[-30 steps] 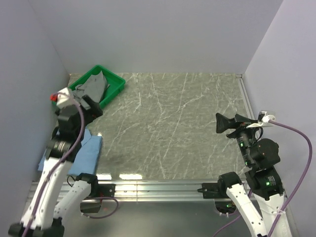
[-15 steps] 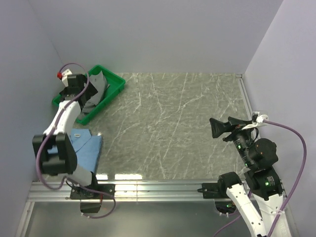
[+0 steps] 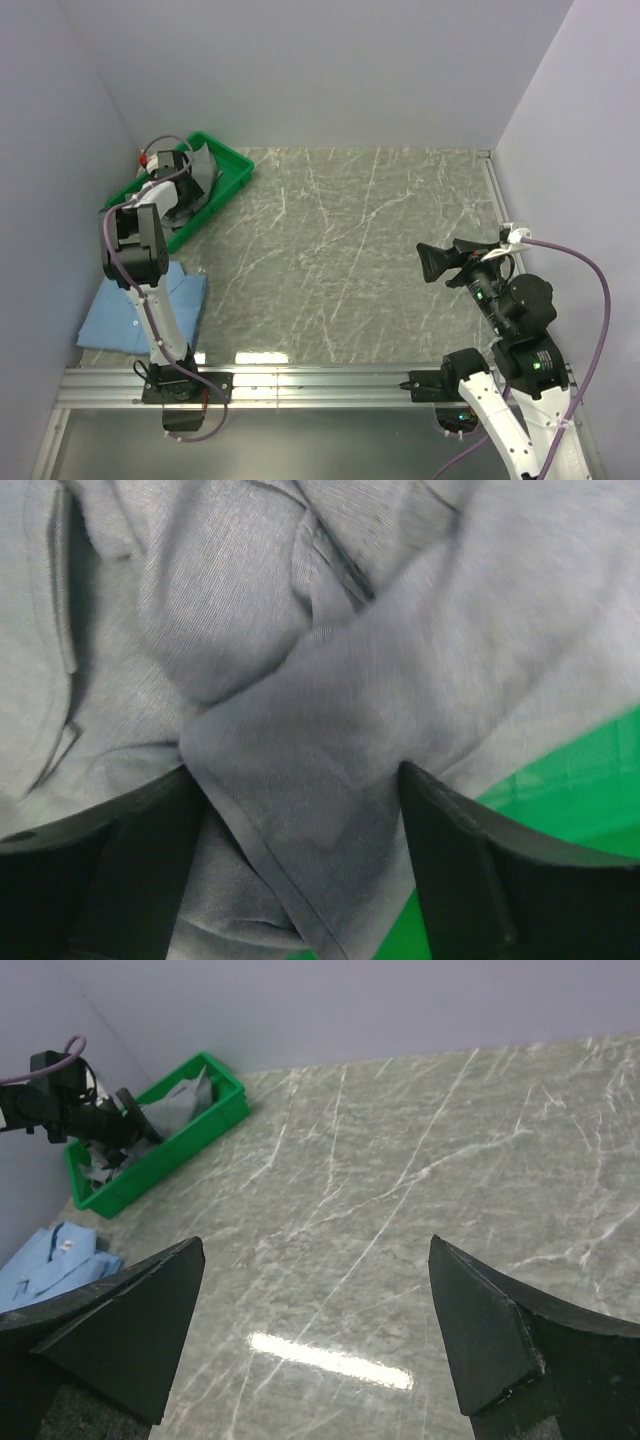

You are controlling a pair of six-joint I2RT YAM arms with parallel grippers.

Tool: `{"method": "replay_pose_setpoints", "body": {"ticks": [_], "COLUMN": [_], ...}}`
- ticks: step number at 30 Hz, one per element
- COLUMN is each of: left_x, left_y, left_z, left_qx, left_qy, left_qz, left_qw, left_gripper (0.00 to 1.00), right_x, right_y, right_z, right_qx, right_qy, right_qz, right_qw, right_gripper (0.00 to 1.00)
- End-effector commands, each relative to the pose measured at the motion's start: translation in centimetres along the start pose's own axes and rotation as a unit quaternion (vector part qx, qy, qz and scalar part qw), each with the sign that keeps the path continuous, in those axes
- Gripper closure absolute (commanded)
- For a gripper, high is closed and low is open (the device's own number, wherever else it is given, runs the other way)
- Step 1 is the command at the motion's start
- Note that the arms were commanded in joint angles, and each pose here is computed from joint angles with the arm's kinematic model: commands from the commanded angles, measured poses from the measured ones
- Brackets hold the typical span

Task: Fold and stack the long sleeve shirts
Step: Grab the shirt from the pile, then move the shirt to the center of the board

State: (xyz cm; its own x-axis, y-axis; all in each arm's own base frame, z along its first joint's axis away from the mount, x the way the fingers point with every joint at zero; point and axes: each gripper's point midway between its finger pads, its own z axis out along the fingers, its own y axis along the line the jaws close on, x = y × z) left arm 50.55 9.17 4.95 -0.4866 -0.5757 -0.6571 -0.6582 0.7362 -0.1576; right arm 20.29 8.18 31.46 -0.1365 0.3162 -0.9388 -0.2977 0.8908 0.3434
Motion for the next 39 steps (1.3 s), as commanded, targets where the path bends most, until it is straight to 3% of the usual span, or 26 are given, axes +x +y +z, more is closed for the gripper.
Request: {"method": "replay_pose_setpoints", "body": {"ticks": [1, 2, 4, 5, 6, 8, 13, 17, 23, 26, 30, 34, 35, 37, 39], "left_x": [-2.1, -2.2, -2.6, -3.0, -4.2, -6.9, -14.7, -21.4, -23.6, -21.5, -16.6, -8.4, -5.7, -2.4, 1.1], "left_y": [-0.9, -1.0, -1.3, -1.5, -1.9, -2.4, -4.8, -8.8, -15.5, -18.4, -21.1, -23.0, -22.6, -22.3, -20.6], "left_z": [0.7, 0.9, 1.0, 0.8, 0.0, -2.1, -10.3, -21.9, -37.8, -43.5, -47.9, -50.2, -50.0, -50.8, -50.2], "left_qx": [0.014, 0.015, 0.02, 0.024, 0.031, 0.04, 0.09, 0.152, 0.286, 0.367, 0.462, 0.551, 0.571, 0.597, 0.611], "left_qy": [-0.021, -0.022, -0.026, -0.03, -0.043, -0.076, -0.179, -0.291, -0.377, -0.374, -0.336, -0.264, -0.232, -0.201, -0.161], "left_qz": [-0.003, -0.003, 0.001, 0.007, 0.004, -0.001, -0.019, -0.011, 0.004, 0.011, 0.023, 0.059, 0.073, 0.086, 0.101], "left_qw": [1.0, 1.0, 0.999, 0.999, 0.999, 0.996, 0.98, 0.945, 0.881, 0.852, 0.821, 0.789, 0.784, 0.771, 0.769], "left_gripper": [0.26, 0.46, 0.68, 0.88, 0.96, 1.0, 1.0, 0.99, 1.0, 1.0, 1.0, 0.69, 0.59, 0.5, 0.31], "right_x": [-0.3, -0.4, -0.4, -0.4, -0.5, -0.8, -1.3, -1.6, -2.5, -2.8, -3.0, -2.8, -2.7, -2.3, -1.6], "right_y": [0.4, 0.4, 0.3, 0.3, 0.4, 0.6, 1.2, 1.5, 1.6, 1.6, 1.2, 0.7, 0.6, 0.6, 0.5], "right_z": [0.0, 0.0, -0.1, -0.2, -0.2, -0.3, -0.4, -0.4, -1.0, -1.3, -1.7, -1.7, -1.6, -1.3, -0.6], "right_qx": [-0.008, -0.007, -0.005, -0.005, -0.006, -0.008, -0.021, -0.027, -0.025, -0.026, -0.014, -0.001, 0.001, 0.002, 0.003], "right_qy": [0.007, 0.007, 0.008, 0.008, 0.008, 0.003, 0.003, -0.001, -0.017, -0.024, -0.032, -0.029, -0.026, -0.012, 0.008], "right_qz": [-0.013, -0.013, -0.013, -0.012, -0.013, -0.011, -0.011, -0.012, -0.015, -0.018, -0.018, -0.016, -0.017, -0.016, -0.016], "right_qw": [1.0, 1.0, 1.0, 1.0, 1.0, 1.0, 1.0, 1.0, 0.999, 0.999, 0.999, 0.999, 1.0, 1.0, 1.0], "right_gripper": [0.0, 0.0, 0.0, 0.0, 0.0, 0.0, 0.0, 0.0, 0.0, 0.0, 0.0, 0.0, 0.0, 0.0, 0.0]}}
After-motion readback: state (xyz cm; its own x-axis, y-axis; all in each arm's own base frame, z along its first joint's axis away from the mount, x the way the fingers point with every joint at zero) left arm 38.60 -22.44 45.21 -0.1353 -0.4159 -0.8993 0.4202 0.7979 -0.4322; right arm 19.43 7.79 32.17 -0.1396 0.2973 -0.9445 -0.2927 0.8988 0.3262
